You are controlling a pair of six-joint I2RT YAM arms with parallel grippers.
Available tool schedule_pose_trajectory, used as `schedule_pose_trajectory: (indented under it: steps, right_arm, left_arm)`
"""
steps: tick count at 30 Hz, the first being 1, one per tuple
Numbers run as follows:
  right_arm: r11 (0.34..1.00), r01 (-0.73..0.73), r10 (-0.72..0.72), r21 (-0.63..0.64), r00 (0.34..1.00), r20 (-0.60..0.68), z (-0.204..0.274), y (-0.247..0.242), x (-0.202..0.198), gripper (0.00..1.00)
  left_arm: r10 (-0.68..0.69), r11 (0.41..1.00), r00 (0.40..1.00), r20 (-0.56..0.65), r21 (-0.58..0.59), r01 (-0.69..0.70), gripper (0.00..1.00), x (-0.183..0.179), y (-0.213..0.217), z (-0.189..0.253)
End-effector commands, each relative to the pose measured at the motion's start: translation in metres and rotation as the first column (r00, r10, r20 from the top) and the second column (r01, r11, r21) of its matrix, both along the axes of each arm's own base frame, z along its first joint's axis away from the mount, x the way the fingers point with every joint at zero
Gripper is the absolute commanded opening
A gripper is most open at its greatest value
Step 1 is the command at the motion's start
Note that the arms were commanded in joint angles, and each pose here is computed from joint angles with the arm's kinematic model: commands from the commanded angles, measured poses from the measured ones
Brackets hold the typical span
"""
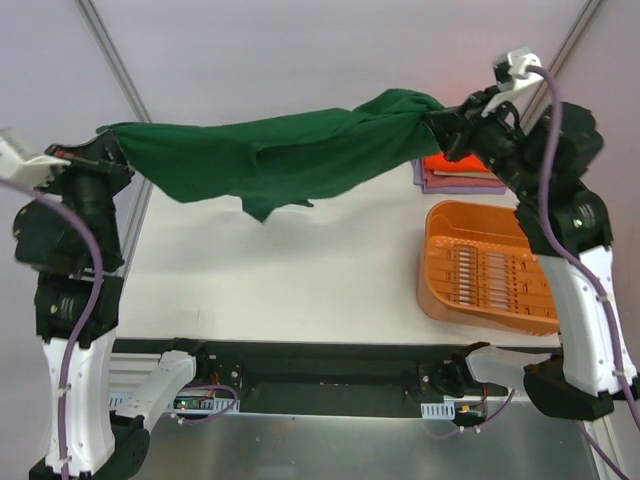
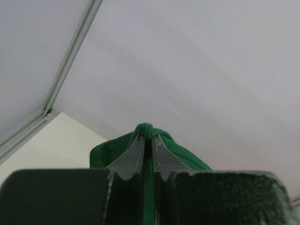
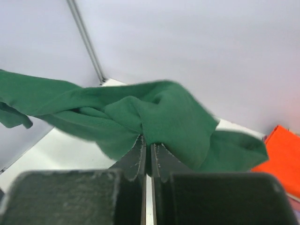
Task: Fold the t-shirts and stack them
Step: Flatten out the tshirt
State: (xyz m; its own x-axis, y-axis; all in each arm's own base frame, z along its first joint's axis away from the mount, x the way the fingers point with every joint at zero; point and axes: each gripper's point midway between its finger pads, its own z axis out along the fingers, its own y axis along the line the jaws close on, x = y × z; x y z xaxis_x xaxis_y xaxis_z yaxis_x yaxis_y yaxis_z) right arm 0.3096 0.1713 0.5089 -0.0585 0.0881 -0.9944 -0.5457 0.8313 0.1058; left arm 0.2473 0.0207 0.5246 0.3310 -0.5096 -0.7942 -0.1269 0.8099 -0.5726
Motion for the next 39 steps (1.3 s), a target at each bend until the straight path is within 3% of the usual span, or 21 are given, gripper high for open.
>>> schedule_pose_trajectory:
  steps: [1,7,11,14,18,20,21,22,23,24,26,29,35,38,39]
  right_arm:
    - [0.994,-0.103,0.099,0.021,0.985,0.143,0.048,-0.007,-0.058,0.01]
    - [0.983,-0.172,0.154,0.059,0.959,0.238,0.079,-0.015,-0.106,0.01]
    - [0.987,-0.138,0.118,0.088,0.973,0.197,0.064,-0.015,-0.092,0.01]
    - [0.995,-0.027,0.018,0.091,0.996,0.089,0.023,-0.016,-0.051,0.02]
    - [0.988,0.142,-0.134,0.06,0.985,-0.111,-0.064,-0.014,0.018,0.03]
    - [0.971,0.24,-0.236,-0.013,0.94,-0.246,-0.127,-0.013,0.059,0.05]
    - [0.956,0.288,-0.29,-0.051,0.909,-0.298,-0.155,-0.015,0.074,0.1]
    - [0.951,0.297,-0.309,-0.09,0.884,-0.35,-0.183,-0.011,0.087,0.21]
    - [0.949,0.291,-0.316,-0.124,0.863,-0.394,-0.207,-0.006,0.099,0.38]
    - [0.949,0.278,-0.315,-0.148,0.848,-0.427,-0.224,0.0,0.108,0.63]
    - [0.953,0.235,-0.301,-0.193,0.817,-0.492,-0.249,0.009,0.118,0.8]
    - [0.951,0.206,-0.302,-0.232,0.785,-0.54,-0.268,0.014,0.123,0.99]
    - [0.973,0.088,-0.202,-0.213,0.771,-0.604,-0.296,0.032,0.112,0.96]
    - [0.975,0.051,-0.182,-0.217,0.743,-0.644,-0.318,0.036,0.105,0.96]
    - [0.977,0.036,-0.169,-0.211,0.734,-0.657,-0.325,0.039,0.103,0.96]
  left_arm:
    - [0.026,0.999,0.984,0.176,0.024,-0.031,0.0,-0.058,0.012,0.053]
    - [-0.009,0.999,0.949,0.315,0.048,-0.007,0.0,-0.1,0.01,0.098]
    - [0.01,0.997,0.956,0.294,0.069,-0.031,0.0,-0.079,0.01,0.109]
    - [0.06,0.993,0.981,0.182,0.088,-0.077,0.0,-0.025,0.013,0.091]
    - [0.189,0.972,0.978,-0.083,0.158,-0.175,0.0,0.093,0.021,0.014]
    - [0.231,0.958,0.95,-0.207,0.217,-0.186,0.0,0.151,0.023,-0.034]
    - [0.238,0.954,0.935,-0.263,0.242,-0.175,0.0,0.178,0.023,-0.058]
    - [0.248,0.95,0.91,-0.333,0.27,-0.16,0.0,0.208,0.025,-0.089]
    - [0.263,0.946,0.88,-0.395,0.286,-0.154,0.04,0.231,0.03,-0.115]
    - [0.268,0.94,0.847,-0.459,0.316,-0.126,0.3,0.253,0.03,-0.145]
    - [0.26,0.938,0.765,-0.59,0.342,-0.055,0.99,0.279,0.026,-0.195]
    - [0.263,0.942,0.664,-0.7,0.336,-0.019,0.99,0.287,0.025,-0.252]
    - [0.18,0.974,0.588,-0.788,0.228,0.007,0.99,0.247,0.014,-0.31]
    - [0.011,0.99,0.544,-0.839,0.085,0.112,0.99,0.222,-0.015,-0.343]
    - [-0.06,0.989,0.5,-0.864,0.016,0.145,0.99,0.208,-0.027,-0.363]
